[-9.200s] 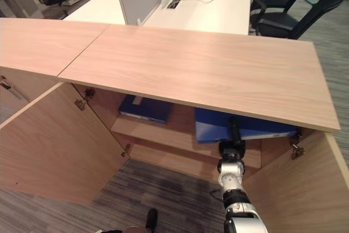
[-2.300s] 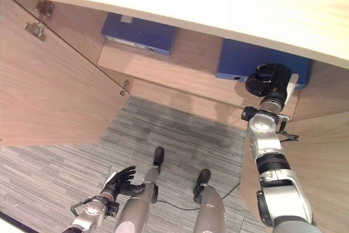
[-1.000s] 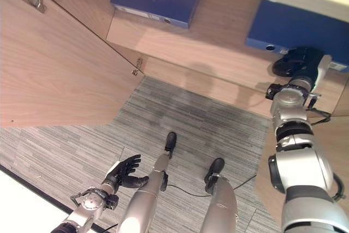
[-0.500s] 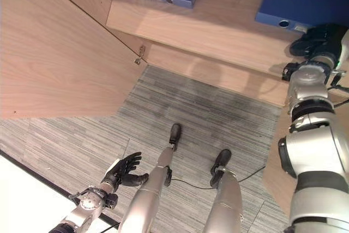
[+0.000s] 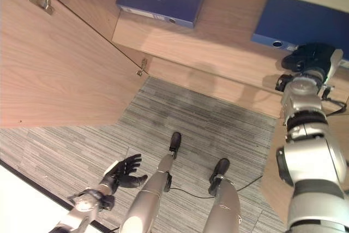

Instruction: Put the empty folder in the office cabinet

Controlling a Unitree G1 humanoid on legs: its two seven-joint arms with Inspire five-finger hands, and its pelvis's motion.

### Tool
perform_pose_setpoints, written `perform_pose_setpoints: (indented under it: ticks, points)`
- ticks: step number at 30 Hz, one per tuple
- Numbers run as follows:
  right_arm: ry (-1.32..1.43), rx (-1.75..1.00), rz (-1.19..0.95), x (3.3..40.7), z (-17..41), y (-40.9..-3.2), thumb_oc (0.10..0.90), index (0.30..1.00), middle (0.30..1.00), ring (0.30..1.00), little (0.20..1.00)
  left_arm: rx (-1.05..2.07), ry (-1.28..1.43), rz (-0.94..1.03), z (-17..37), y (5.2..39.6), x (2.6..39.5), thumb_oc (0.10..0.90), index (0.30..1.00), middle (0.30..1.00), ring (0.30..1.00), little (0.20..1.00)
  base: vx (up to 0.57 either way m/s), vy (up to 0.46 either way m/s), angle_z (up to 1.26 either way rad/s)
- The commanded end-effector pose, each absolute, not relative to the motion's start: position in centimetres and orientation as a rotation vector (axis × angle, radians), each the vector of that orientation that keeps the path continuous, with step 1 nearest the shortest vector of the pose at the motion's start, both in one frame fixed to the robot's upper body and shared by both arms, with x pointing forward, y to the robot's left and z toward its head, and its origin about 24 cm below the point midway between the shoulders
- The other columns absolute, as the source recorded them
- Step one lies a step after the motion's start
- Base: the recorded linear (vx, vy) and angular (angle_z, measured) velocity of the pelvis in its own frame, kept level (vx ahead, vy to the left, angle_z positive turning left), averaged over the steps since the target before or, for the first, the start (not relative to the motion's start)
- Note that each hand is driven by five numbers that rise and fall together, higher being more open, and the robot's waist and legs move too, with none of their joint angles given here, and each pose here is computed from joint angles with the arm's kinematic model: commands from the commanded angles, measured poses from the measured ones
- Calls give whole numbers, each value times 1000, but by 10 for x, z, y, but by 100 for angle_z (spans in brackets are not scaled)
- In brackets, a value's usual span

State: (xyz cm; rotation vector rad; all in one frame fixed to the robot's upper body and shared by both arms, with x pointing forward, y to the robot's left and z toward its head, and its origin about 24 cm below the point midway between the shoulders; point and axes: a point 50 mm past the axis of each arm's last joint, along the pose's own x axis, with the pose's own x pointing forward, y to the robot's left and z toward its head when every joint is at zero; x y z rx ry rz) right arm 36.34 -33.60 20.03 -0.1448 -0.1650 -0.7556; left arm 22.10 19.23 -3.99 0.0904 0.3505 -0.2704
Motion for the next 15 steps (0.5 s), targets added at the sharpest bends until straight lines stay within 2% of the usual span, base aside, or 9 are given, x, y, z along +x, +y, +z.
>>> perform_pose_setpoints:
  ticks: [1, 2, 3, 4, 5, 10, 15]
  points:
    - [-579, -189, -641, 359, 268, -302, 400, 300, 300, 300, 300, 74, 353, -245, -37, 206, 220, 800, 900, 900, 900, 900, 54, 5, 11]
    - [-616, -179, -601, 344, 237, -298, 800, 900, 900, 900, 900, 531, 304, -237, -30, 250, 209, 800, 900, 900, 900, 900, 49, 8, 9]
    - [-614, -179, -604, 343, 235, -298, 800, 900, 900, 900, 900, 533, 306, -238, -30, 251, 209, 800, 900, 900, 900, 900, 54, 35, 7]
    - [-604, -172, -520, 342, 220, -278, 800, 900, 900, 900, 900, 268, 579, -148, -75, 257, 180, 800, 900, 900, 900, 900, 22, 55, -3]
    - [-577, -142, -468, 338, 202, -266, 800, 900, 900, 900, 900, 229, 607, -144, -83, 253, 177, 800, 900, 900, 900, 900, 33, 83, -15]
    - [-468, -169, -339, 320, 148, -236, 800, 900, 900, 900, 900, 213, 680, -102, -100, 252, 160, 800, 900, 900, 900, 900, 54, 70, -16]
    - [-222, -203, -187, 284, 73, -219, 800, 900, 900, 900, 900, 221, 863, -19, -123, 269, 109, 800, 900, 900, 900, 900, 94, 61, -23]
